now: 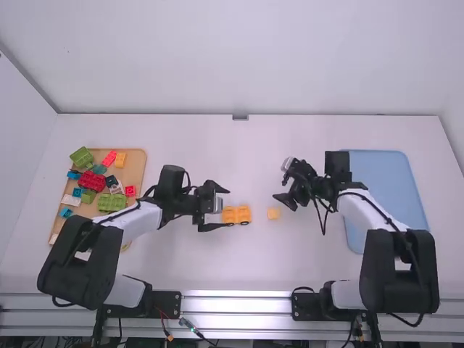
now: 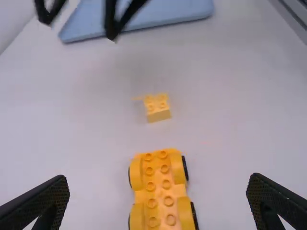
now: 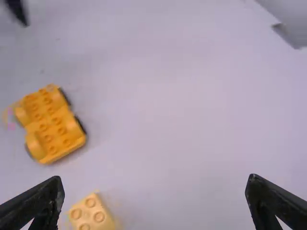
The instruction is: Assemble lego blocks to make yellow taxi
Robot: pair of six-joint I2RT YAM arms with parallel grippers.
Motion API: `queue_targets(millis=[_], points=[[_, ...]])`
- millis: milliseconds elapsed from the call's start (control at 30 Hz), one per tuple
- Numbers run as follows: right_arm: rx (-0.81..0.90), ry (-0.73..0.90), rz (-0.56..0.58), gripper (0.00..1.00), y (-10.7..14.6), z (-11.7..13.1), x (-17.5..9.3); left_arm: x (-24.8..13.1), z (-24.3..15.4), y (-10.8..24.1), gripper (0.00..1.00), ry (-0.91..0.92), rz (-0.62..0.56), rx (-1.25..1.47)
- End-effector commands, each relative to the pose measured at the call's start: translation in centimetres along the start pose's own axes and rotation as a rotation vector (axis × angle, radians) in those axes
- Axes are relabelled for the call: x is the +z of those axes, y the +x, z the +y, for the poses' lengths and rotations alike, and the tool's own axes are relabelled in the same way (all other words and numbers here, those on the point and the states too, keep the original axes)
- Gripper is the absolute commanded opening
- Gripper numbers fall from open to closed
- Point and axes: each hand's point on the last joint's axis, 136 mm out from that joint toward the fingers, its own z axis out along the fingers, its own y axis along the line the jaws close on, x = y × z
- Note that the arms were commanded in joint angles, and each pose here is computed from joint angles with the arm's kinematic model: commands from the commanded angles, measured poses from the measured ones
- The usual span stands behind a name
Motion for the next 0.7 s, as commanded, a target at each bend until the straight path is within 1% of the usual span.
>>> queue_targets(millis=[0,33,67,100,233,267,300,467,533,667], points=[[-0.148,-0.114,-0.139,0.99,-0.2,1.7,0.2,0.6,-0.6,0.3,0.99,0.036,-0.029,-0.023],[-0.133,-0.129,-0.139,0.99,0.7,1.7,0.7,0.9,-0.7,0.7,0.99,0.045,-0.031,-0.034],[-0.13,-0.132,-0.139,0.99,0.8,1.7,0.8,0.9,-0.8,0.8,0.99,0.046,-0.032,-0.036],[-0.121,-0.153,-0.141,0.99,1.5,1.9,1.2,1.2,-0.8,1.2,0.99,0.051,-0.033,-0.041],[-0.167,-0.231,-0.168,0.99,3.3,3.4,2.8,2.3,0.0,2.9,0.99,0.033,-0.03,-0.117],[-0.169,-0.237,-0.168,0.99,3.5,3.5,2.9,2.3,0.1,3.0,0.99,0.031,-0.031,-0.123],[-0.181,-0.253,-0.16,0.99,4.2,3.8,3.5,2.6,0.2,3.3,0.99,0.031,-0.036,-0.137],[-0.193,-0.274,-0.147,0.99,5.7,4.2,4.3,3.3,0.0,4.6,0.99,0.037,-0.031,-0.15],[-0.171,-0.292,-0.132,0.99,6.2,4.1,4.7,3.4,-0.2,5.0,0.99,0.042,-0.027,-0.161],[-0.155,-0.321,-0.107,0.99,7.1,3.9,5.0,3.5,-0.3,5.2,0.99,0.045,-0.025,-0.166]])
